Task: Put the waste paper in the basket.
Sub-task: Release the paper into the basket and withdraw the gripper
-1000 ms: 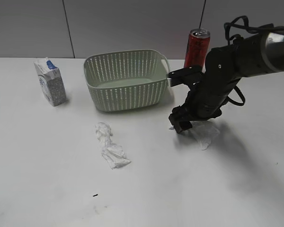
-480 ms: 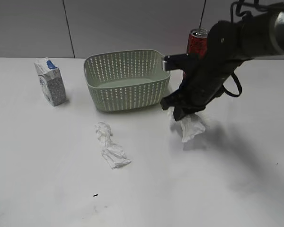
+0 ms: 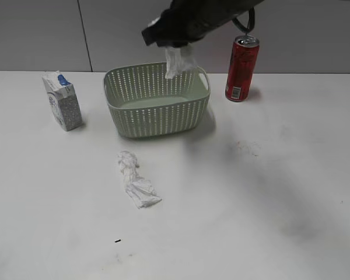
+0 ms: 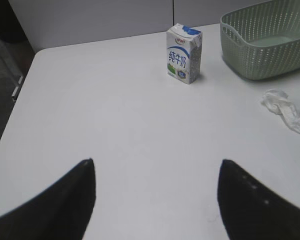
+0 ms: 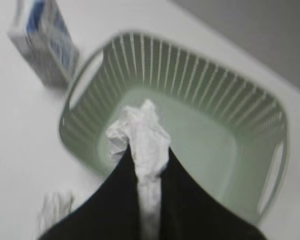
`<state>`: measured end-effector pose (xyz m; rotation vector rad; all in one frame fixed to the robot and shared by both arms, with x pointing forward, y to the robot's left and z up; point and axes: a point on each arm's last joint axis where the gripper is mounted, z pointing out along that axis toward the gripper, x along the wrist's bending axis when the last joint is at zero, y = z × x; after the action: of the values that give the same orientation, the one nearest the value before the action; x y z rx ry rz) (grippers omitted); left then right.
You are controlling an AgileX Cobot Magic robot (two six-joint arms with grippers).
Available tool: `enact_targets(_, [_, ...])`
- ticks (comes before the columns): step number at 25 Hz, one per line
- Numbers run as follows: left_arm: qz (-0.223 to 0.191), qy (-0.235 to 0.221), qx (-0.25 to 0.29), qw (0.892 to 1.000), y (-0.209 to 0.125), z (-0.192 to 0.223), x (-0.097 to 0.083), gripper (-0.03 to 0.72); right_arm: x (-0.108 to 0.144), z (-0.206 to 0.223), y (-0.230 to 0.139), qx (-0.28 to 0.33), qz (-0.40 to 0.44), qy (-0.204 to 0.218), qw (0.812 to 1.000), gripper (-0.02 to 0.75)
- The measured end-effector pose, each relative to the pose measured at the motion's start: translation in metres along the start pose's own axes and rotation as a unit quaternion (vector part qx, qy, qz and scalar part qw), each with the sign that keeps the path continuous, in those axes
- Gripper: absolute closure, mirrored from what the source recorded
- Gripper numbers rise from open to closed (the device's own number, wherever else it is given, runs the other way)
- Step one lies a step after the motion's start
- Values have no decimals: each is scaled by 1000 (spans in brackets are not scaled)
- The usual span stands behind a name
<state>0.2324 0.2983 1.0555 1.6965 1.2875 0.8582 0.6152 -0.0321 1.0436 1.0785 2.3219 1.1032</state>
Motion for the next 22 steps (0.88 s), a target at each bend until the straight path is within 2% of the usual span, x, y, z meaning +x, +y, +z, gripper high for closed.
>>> enact_targets(3, [0,0,0,1000,0,0,0,128,-4,13,14,-71,0,-18,997,710])
enact_targets(6, [0,0,0,1000,0,0,0,128,-8,37,8,-100,0,-31,994,710])
enact_targets(9, [0,0,0,1000,0,0,0,128,-10,68,-14,-77,-3,-35,996,708])
enact_targets(11, [0,0,0,1000,0,0,0,128,-11,83,-28,-56,-12,-35,998,675])
enact_targets(13, [0,0,0,1000,0,0,0,128,-11,94,-39,-36,-21,-35,999,556])
enact_targets(17, [0,0,0,1000,0,0,0,128,-9,100,-48,-11,-26,-30,999,178])
enact_targets(19, [0,0,0,1000,0,0,0,129,-9,99,-47,-10,-31,-30,999,120])
enact_targets(22, [1,1,0,1000,0,0,0,129,-9,93,-43,-6,-36,-29,999,126])
